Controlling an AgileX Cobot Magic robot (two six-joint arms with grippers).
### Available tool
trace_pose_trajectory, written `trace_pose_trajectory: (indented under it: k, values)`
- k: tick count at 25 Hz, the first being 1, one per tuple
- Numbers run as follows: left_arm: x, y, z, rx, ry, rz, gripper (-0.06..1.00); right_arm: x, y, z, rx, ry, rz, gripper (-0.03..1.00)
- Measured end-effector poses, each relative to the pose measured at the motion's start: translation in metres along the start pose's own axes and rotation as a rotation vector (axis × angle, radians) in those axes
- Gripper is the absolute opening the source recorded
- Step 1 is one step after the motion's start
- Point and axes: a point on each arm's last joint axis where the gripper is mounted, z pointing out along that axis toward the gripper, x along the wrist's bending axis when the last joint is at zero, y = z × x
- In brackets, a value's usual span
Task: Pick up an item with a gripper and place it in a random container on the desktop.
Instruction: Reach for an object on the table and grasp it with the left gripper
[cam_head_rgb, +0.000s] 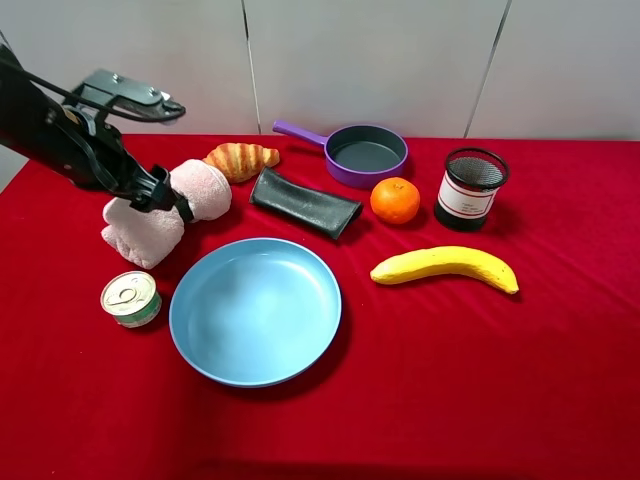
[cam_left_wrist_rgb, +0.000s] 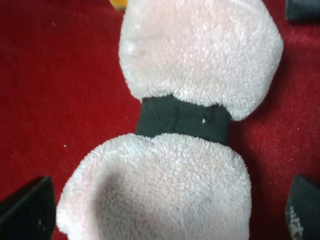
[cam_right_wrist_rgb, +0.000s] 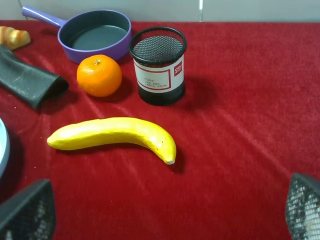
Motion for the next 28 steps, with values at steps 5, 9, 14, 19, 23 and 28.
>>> trace_pose_trajectory:
  k: [5, 9, 14, 19, 23, 28]
  values:
    - [-0.007, -0.006, 0.017, 0.036, -0.022, 0.013, 0.91, 0.000, 0.000, 0.000, 0.000, 0.000, 0.000, 0.69]
    - [-0.010, -0.008, 0.026, 0.046, -0.028, 0.018, 0.91, 0.000, 0.000, 0.000, 0.000, 0.000, 0.000, 0.69]
    - [-0.013, -0.012, 0.034, 0.065, -0.036, 0.020, 0.91, 0.000, 0.000, 0.000, 0.000, 0.000, 0.000, 0.69]
    - [-0.015, -0.018, 0.044, 0.091, -0.044, 0.021, 0.91, 0.000, 0.000, 0.000, 0.000, 0.000, 0.000, 0.69]
    - [-0.016, -0.021, 0.049, 0.104, -0.048, 0.021, 0.91, 0.000, 0.000, 0.000, 0.000, 0.000, 0.000, 0.69]
    - [-0.017, -0.025, 0.057, 0.124, -0.054, 0.028, 0.91, 0.000, 0.000, 0.000, 0.000, 0.000, 0.000, 0.69]
